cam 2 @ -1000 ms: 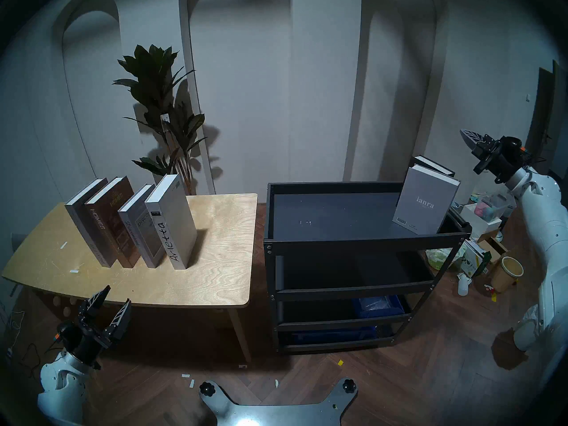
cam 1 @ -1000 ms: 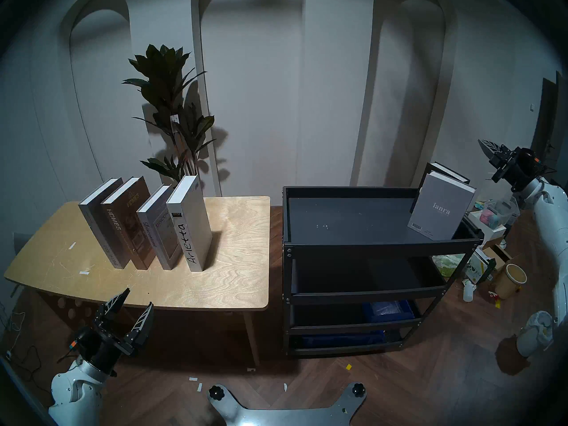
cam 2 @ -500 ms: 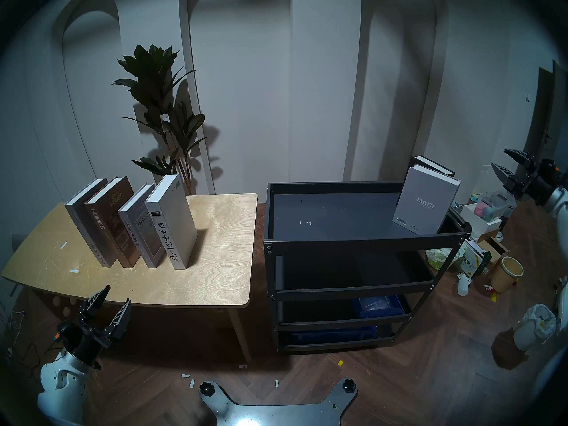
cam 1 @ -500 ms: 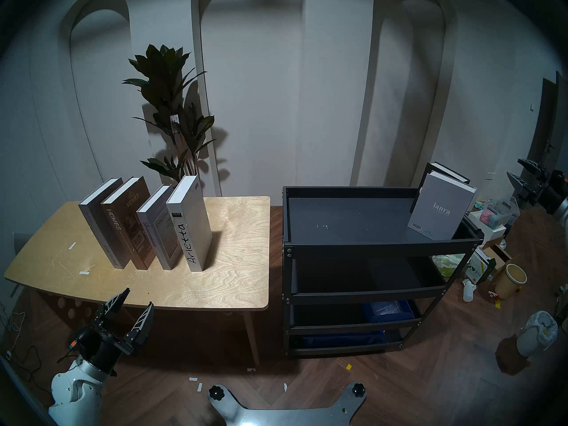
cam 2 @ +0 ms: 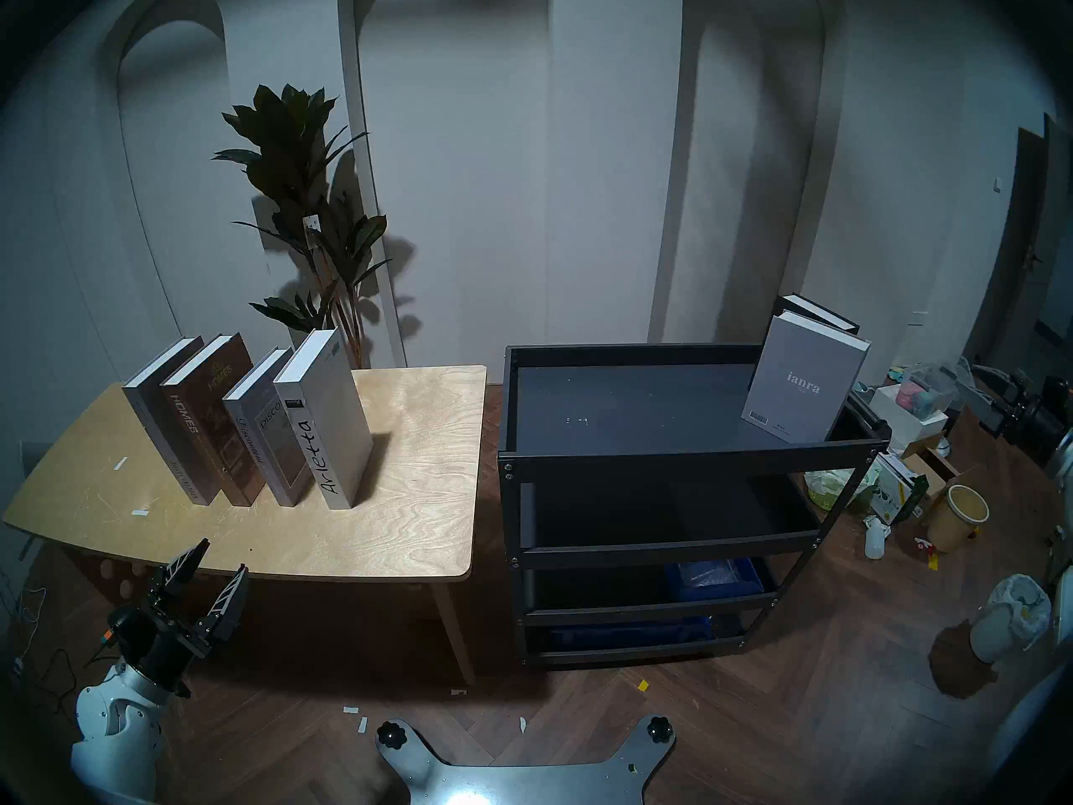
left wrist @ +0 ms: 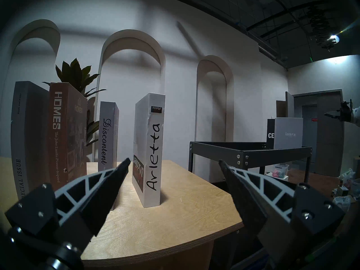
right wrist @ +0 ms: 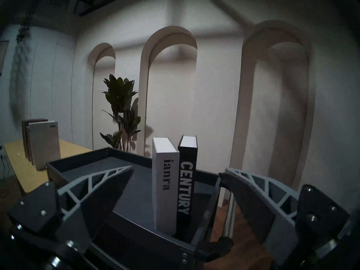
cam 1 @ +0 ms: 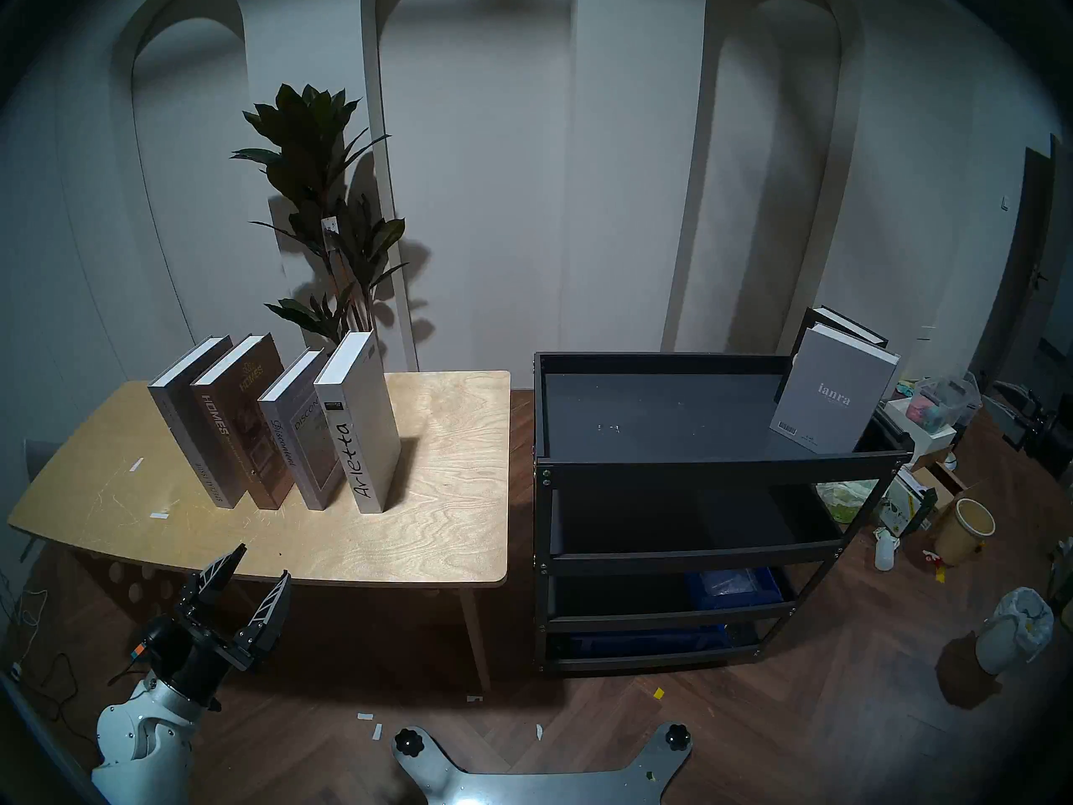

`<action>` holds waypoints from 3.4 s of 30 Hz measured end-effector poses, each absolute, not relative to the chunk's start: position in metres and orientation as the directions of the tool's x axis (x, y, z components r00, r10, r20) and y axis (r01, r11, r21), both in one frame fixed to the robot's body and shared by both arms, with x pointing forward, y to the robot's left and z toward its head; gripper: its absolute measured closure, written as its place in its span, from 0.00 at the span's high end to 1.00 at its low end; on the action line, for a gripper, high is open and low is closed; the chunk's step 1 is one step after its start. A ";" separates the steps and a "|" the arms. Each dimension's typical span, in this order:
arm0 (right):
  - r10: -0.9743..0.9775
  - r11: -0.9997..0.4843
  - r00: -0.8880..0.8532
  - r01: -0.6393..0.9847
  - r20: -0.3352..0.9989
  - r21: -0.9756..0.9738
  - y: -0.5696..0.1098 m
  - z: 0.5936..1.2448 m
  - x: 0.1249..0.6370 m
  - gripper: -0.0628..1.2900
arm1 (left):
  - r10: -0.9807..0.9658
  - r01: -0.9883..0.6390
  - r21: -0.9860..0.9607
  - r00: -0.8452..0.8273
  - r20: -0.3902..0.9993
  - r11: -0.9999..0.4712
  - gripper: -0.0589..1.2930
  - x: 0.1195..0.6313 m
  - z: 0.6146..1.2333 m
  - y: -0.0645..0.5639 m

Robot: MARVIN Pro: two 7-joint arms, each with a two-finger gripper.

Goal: Move the books from the display table onto the shelf, standing them upright with spines facing out and tallest at one end

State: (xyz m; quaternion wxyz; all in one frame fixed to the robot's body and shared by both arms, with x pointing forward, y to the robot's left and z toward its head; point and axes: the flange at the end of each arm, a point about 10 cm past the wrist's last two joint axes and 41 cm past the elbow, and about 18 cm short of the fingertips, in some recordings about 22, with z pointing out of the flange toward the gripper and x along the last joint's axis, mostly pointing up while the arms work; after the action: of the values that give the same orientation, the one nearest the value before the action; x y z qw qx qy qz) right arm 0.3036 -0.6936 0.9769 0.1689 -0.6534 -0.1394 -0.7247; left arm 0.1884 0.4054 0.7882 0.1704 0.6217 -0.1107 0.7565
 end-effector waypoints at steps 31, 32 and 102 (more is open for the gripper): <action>-0.112 -0.908 -0.197 0.419 0.974 -0.020 -0.639 0.970 0.373 0.97 | 0.119 -0.399 0.044 -0.166 0.979 -0.916 0.97 0.186 0.789 0.404; -0.106 -0.911 -0.186 0.413 0.977 -0.020 -0.637 0.967 0.378 0.97 | 0.119 -0.399 0.044 -0.166 0.979 -0.916 0.97 0.186 0.789 0.404; -0.124 -0.903 -0.162 0.427 0.979 -0.044 -0.601 0.924 0.428 0.53 | 0.119 -0.397 0.045 -0.165 0.979 -0.917 0.97 0.186 0.789 0.404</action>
State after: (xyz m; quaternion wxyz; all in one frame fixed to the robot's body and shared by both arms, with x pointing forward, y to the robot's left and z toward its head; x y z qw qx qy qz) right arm 0.4285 -0.6015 0.9243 0.1831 -0.6208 -0.1220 -0.7525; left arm 0.1859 0.4041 0.7891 0.1709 0.6230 -0.1114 0.7551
